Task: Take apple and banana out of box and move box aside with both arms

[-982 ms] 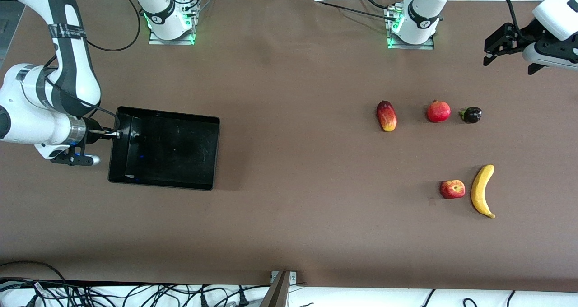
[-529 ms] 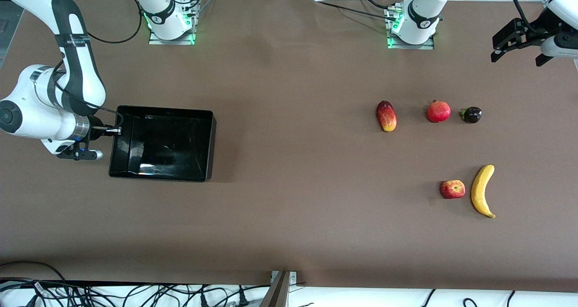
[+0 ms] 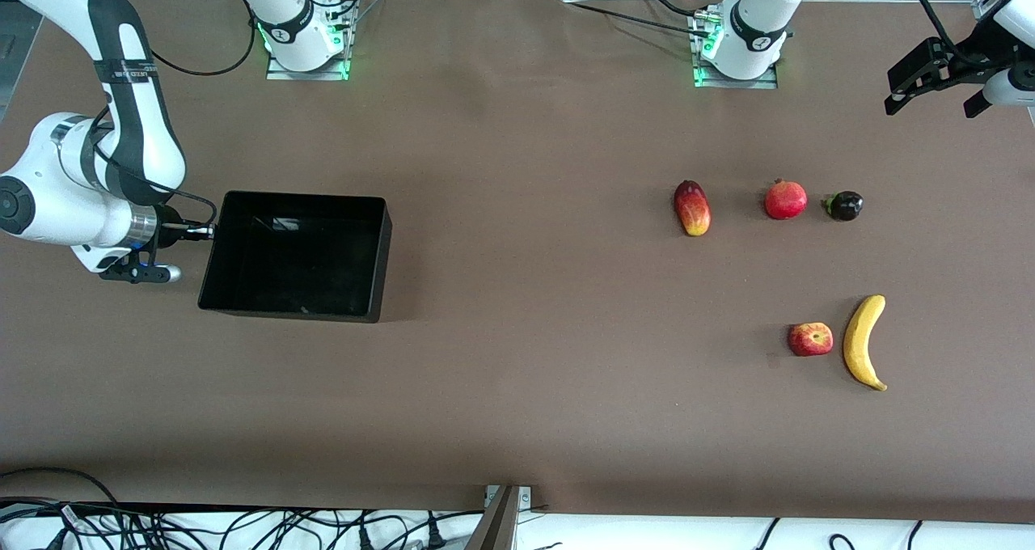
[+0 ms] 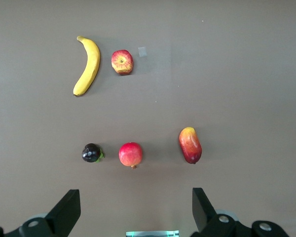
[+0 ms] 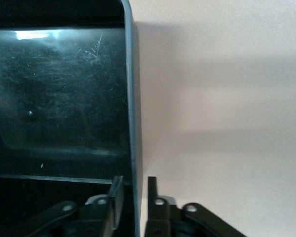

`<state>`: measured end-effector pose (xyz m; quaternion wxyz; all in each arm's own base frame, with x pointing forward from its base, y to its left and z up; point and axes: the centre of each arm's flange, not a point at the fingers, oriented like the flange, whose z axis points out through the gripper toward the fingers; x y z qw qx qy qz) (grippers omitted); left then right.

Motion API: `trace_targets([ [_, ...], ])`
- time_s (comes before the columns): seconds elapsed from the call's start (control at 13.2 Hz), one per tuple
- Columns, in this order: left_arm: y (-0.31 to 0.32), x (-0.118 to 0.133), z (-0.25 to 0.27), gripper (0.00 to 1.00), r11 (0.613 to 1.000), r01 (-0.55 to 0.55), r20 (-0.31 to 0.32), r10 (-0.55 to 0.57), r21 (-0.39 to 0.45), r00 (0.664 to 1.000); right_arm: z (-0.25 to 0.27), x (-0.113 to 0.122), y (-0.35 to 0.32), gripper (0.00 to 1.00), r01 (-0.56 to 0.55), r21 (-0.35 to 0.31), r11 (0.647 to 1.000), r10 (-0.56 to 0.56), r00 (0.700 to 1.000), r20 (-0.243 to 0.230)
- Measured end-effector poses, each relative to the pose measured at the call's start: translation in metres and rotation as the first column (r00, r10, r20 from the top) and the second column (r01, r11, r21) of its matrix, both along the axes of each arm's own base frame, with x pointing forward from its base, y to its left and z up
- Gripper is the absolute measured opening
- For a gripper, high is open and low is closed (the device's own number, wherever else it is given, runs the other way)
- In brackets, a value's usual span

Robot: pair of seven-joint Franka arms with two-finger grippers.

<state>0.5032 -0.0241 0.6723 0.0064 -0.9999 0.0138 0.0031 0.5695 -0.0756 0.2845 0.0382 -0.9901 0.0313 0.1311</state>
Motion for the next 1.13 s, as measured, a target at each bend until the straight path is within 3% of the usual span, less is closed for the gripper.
trace_targets([
  [0.15,0.001,0.000,0.000,1.00,1.000,-0.006,0.000,0.006,0.000,1.000,0.015,-0.002,0.005,0.54,-0.011,0.018,1.000,0.011,1.000,-0.010],
  [0.3,0.001,0.000,0.000,1.00,1.000,-0.008,0.001,0.008,-0.001,1.000,0.052,0.006,0.015,0.77,-0.038,0.027,0.999,0.037,0.999,0.031],
  [0.45,0.002,0.000,0.000,1.00,1.000,-0.010,0.000,0.010,-0.001,1.000,0.101,0.018,0.022,0.99,-0.096,-0.004,0.995,0.096,0.994,0.048],
  [0.68,0.004,0.000,0.000,1.00,1.000,-0.015,0.000,0.015,-0.002,1.000,0.197,0.034,0.040,1.00,-0.188,-0.096,0.978,0.193,0.980,0.054],
  [0.83,0.005,0.000,0.000,1.00,1.000,-0.016,0.000,0.016,-0.003,1.000,0.243,0.036,0.053,1.00,-0.215,-0.124,0.969,0.224,0.972,0.065],
  [0.98,0.005,0.000,0.000,1.00,1.000,-0.016,0.000,0.016,-0.003,1.000,0.264,0.039,0.053,1.00,-0.200,-0.133,0.971,0.213,0.972,0.096],
  [1.13,0.005,0.000,0.000,1.00,1.000,-0.016,0.000,0.016,-0.003,1.000,0.270,0.041,0.045,1.00,-0.110,-0.140,0.984,0.128,0.984,0.122],
])
